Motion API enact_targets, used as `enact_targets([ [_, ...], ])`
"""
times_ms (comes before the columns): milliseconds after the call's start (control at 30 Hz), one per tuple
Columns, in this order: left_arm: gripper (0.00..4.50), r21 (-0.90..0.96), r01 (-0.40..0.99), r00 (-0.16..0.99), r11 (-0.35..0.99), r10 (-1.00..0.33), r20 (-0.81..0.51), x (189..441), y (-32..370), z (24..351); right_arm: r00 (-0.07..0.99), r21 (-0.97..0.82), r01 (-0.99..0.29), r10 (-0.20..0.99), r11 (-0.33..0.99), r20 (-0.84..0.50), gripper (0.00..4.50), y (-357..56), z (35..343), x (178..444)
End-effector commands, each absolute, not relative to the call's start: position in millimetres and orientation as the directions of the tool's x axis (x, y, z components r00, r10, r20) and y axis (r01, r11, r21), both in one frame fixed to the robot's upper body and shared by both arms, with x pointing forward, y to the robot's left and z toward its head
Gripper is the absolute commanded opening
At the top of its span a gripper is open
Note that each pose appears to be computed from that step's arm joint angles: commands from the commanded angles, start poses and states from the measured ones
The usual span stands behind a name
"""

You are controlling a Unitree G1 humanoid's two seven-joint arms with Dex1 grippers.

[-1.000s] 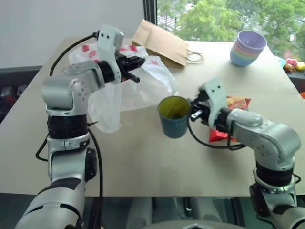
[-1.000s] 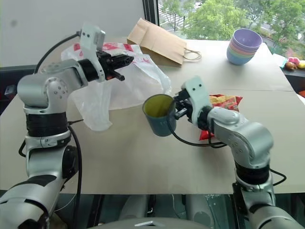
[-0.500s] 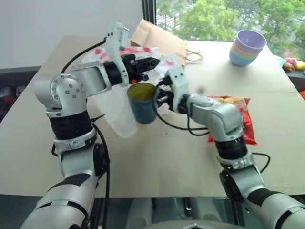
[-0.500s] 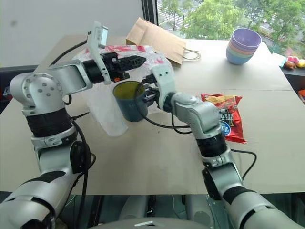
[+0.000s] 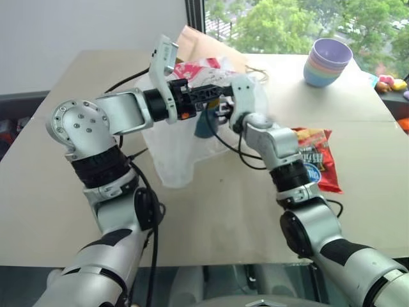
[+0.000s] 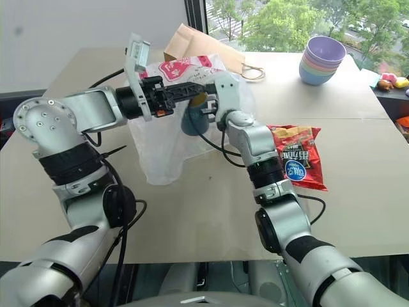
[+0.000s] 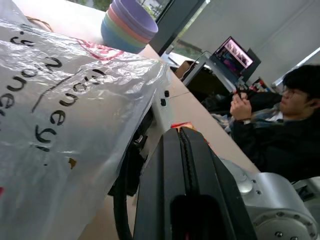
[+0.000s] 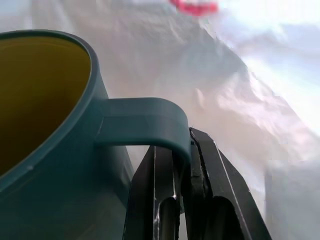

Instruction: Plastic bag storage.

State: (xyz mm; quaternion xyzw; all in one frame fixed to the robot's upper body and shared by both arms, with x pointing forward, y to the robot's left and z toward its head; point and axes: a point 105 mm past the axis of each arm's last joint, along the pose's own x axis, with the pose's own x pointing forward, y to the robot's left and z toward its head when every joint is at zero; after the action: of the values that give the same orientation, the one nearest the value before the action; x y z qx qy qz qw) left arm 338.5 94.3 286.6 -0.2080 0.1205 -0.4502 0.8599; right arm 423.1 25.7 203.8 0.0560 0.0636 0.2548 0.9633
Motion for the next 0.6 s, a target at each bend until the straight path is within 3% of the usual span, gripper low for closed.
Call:
enact_targets([
  [33, 0.0, -0.498, 0.748, 0.542, 0.44, -0.837, 0.075, 336, 86, 306, 0.819, 0.144, -0.571, 0.574, 0.808, 0.026, 0.03, 50, 223, 416],
  [133, 0.0, -0.481, 0.735, 0.568, 0.478, -0.822, 0.052, 335, 87, 304, 0.817, 0.158, -0.571, 0.576, 0.806, 0.012, 0.03, 61, 207, 418],
  [167, 0.0, -0.468, 0.729, 0.581, 0.499, -0.813, 0.039, 335, 90, 303, 0.813, 0.169, -0.577, 0.583, 0.799, 0.016, 0.72, 64, 203, 418],
  [433, 0.0, -0.157, 0.687, 0.719, 0.71, -0.695, 0.0, 325, 129, 300, 0.835, 0.175, -0.542, 0.55, 0.822, 0.006, 4.24, 55, 183, 429],
  [500, 0.0, 0.0, 0.624, 0.781, 0.782, -0.623, -0.042, 327, 147, 291, 0.827, 0.149, -0.558, 0.563, 0.817, 0.009, 4.41, 51, 182, 428],
  [600, 1.15, 0.229, 0.601, 0.798, 0.766, -0.591, -0.118, 323, 153, 272, 0.786, 0.118, -0.616, 0.619, 0.779, 0.014, 4.5, 49, 183, 421],
])
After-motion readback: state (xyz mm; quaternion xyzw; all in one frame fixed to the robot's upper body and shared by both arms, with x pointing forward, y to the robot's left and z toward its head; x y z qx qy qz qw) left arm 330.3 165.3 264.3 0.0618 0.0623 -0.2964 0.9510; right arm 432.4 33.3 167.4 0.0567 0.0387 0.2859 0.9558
